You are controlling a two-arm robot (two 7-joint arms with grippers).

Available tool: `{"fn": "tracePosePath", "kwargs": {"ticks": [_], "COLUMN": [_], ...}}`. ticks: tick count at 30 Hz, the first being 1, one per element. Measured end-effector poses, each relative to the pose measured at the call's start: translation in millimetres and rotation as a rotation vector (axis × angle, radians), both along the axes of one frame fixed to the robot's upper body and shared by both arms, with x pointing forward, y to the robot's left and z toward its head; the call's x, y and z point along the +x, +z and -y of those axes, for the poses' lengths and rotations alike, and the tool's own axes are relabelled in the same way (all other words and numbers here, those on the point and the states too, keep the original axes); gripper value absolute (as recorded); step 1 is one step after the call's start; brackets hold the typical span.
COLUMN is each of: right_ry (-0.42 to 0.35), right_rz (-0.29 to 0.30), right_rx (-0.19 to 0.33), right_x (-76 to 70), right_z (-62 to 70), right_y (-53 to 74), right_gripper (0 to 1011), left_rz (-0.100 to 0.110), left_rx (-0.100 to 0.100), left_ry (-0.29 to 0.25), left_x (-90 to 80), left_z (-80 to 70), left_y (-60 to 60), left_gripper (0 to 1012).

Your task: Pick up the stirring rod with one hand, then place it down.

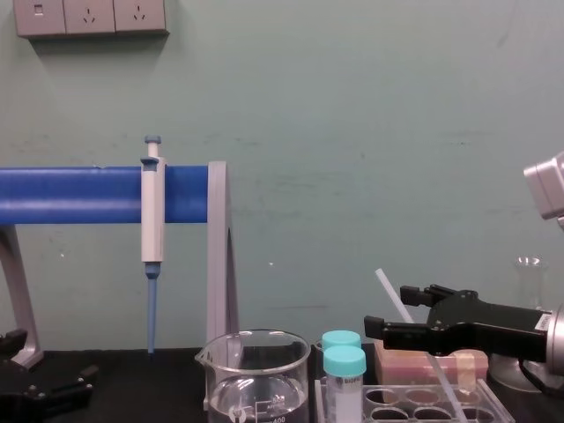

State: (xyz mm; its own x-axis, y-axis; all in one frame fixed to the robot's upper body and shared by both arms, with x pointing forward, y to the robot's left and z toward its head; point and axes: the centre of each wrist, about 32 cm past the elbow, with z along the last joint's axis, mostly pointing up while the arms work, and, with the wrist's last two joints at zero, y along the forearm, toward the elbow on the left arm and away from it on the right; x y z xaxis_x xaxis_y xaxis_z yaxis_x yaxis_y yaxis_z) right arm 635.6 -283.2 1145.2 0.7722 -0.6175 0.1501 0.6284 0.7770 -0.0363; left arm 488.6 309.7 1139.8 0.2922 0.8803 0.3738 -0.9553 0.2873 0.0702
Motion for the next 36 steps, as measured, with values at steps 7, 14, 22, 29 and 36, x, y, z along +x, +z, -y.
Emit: {"fn": "tracePosePath", "kwargs": {"ticks": [7,14,22,29,36], "right_ry": [0.001,0.002,0.003,0.003,0.004], "right_rz": [0.002,0.002,0.003,0.004,0.004], "right_rx": [0.0,0.0,-0.001,-0.001,-0.001], "right_x": [0.3,0.4,0.5,0.6,0.6], "right_z": [0.0,0.1,0.1,0.2,0.2], "right_y": [0.1,0.2,0.3,0.4,0.4], "right_gripper": [998,890,633,392,170], "left_rz": [0.0,0.0,0.0,0.0,0.0], "left_rx": [0.0,0.0,0.0,0.0,0.0], "left_ry": [0.0,0.0,0.0,0.0,0.0], "left_x": [0.0,0.0,0.0,0.0,0.0], "left_z": [0.0,0.0,0.0,0.0,0.0], "left_y": [0.0,0.0,0.0,0.0,0.0], "left_gripper": [1000,1000,1000,1000,1000]}}
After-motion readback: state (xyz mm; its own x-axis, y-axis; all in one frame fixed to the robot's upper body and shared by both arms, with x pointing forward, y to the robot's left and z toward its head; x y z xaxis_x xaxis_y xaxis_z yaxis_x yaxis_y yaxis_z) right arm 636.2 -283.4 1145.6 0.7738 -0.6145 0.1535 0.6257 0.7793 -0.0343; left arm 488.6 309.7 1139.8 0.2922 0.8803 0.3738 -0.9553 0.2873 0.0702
